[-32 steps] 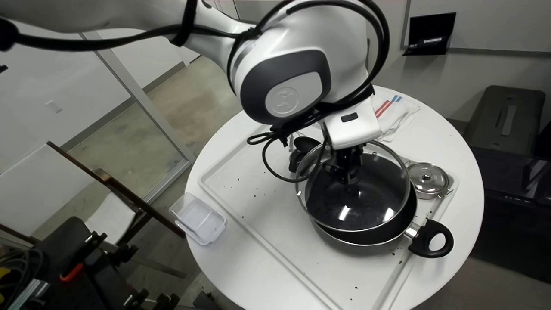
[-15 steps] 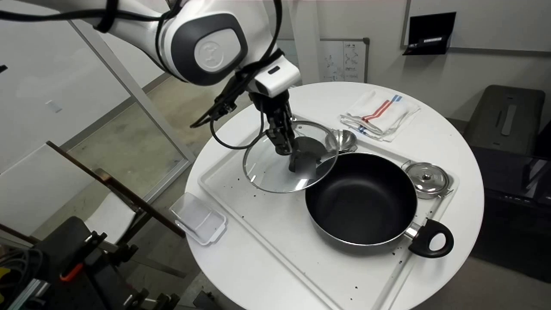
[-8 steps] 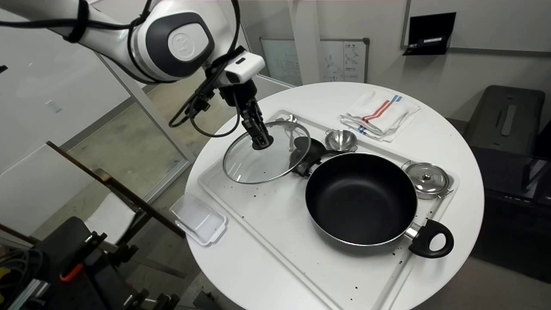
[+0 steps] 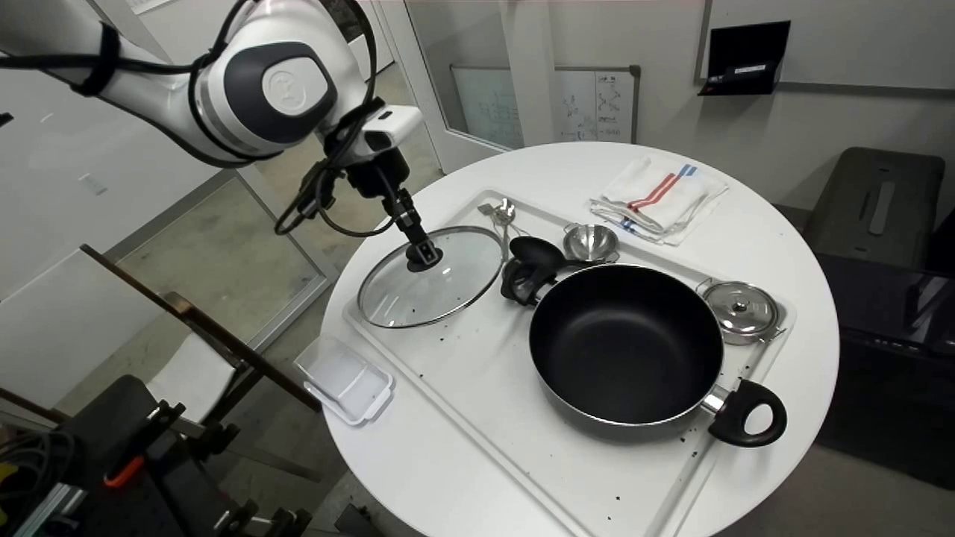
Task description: Remove the glass lid from the black pot.
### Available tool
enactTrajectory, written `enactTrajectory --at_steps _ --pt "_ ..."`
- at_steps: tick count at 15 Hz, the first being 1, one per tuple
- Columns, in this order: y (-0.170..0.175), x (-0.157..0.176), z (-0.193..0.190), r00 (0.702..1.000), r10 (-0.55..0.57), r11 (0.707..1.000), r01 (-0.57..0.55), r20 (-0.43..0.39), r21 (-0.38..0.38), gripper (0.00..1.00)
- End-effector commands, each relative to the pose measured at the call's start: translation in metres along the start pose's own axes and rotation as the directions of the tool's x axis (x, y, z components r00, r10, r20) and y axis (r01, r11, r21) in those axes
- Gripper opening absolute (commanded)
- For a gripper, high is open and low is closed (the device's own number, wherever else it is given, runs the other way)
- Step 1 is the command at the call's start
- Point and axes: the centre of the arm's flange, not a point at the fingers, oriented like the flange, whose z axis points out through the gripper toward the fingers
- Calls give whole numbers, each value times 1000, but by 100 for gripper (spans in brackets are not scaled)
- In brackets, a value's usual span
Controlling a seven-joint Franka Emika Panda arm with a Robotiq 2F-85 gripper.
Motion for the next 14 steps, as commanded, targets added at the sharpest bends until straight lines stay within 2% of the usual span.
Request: enactTrajectory --at_steps 1,7,11,14 --pt "5 -17 -9 990 -144 990 144 7 2 25" --pt "-6 -34 6 935 -346 937 341 80 72 25" --pt "-7 -26 19 904 -414 908 402 103 121 25" --pt "-4 -16 33 896 -430 899 415 106 140 25"
